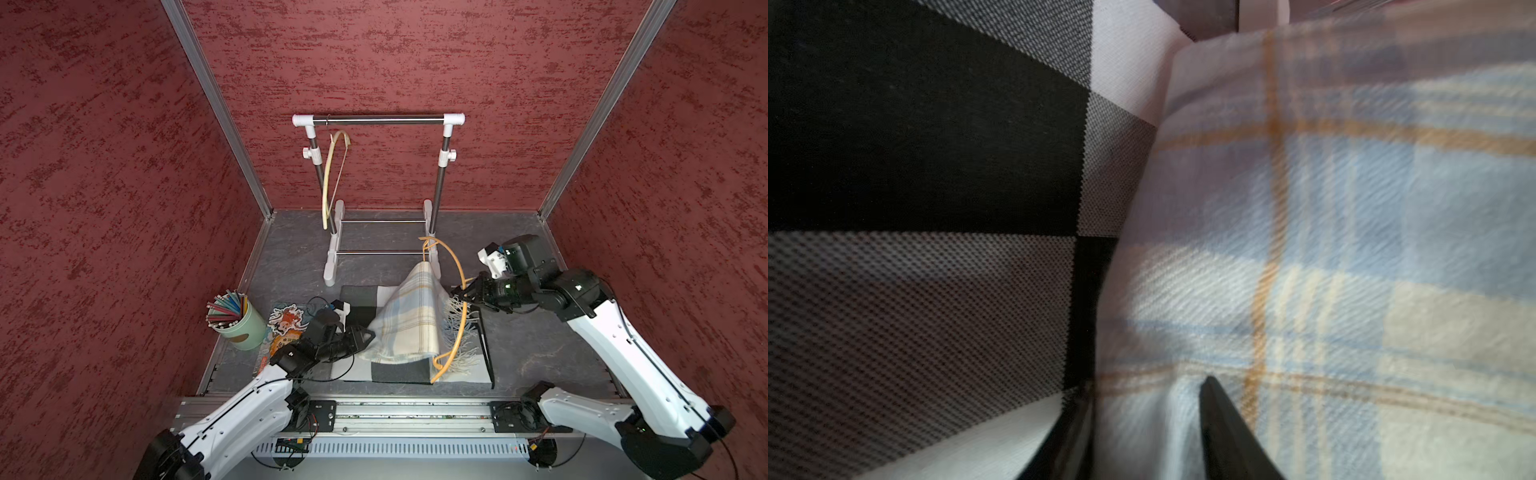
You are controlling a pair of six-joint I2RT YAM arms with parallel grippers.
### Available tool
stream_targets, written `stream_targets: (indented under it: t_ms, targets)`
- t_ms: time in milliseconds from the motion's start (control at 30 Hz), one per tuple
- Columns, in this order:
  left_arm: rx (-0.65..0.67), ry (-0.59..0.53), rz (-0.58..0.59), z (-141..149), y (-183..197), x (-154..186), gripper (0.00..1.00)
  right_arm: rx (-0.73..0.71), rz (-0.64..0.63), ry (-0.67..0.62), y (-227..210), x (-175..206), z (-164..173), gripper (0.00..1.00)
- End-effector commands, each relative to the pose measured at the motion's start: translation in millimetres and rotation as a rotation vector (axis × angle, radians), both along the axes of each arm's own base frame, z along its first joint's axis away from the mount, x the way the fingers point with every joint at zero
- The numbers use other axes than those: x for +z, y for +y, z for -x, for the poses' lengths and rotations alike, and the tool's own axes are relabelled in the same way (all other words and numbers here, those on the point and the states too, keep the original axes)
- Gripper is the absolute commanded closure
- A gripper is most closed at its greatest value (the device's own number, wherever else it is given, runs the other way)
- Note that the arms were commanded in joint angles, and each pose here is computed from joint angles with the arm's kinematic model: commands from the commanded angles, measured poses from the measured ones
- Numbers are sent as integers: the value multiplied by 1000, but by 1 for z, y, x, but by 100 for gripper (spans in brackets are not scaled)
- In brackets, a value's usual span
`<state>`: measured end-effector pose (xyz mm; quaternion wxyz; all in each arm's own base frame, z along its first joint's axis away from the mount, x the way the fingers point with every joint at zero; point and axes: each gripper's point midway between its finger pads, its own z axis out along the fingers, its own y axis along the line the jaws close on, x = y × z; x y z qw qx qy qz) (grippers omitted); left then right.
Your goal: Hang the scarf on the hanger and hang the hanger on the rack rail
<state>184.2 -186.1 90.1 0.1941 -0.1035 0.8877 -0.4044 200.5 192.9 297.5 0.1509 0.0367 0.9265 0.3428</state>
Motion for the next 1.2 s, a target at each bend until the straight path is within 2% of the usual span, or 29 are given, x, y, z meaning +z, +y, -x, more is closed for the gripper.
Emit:
stream_targets:
  t_ms: [0, 133, 200, 367, 433, 500, 600, 733, 1167]
  targets:
    - [-93, -124, 68, -8, -19, 53, 44, 43, -19, -24, -2, 28, 9, 100]
    - [-29, -162, -25, -15, -2, 81, 34, 49, 18, -36, -7, 39, 9, 100]
    - [-9, -209, -41, -16, 5, 106, 30, 64, 44, -39, -8, 42, 9, 100]
    - [-314, -374, 202, 3, -50, 194, 33, 69, 96, -48, -14, 44, 7, 100]
    - [-435, -459, 202, 13, -78, 224, 32, 69, 99, -52, -13, 44, 4, 100]
    - [-551, -530, 151, 27, -109, 243, 29, 64, 94, -52, -11, 43, 1, 100]
    - [-683, -536, 81, 40, -152, 245, 26, 54, 82, -57, -9, 44, -4, 100]
    - [-746, -504, -4, 38, -184, 222, 24, 46, 74, -74, -8, 49, -6, 100]
    - [-907, -475, 33, 64, -242, 202, 27, 41, 83, -79, -9, 48, -9, 100]
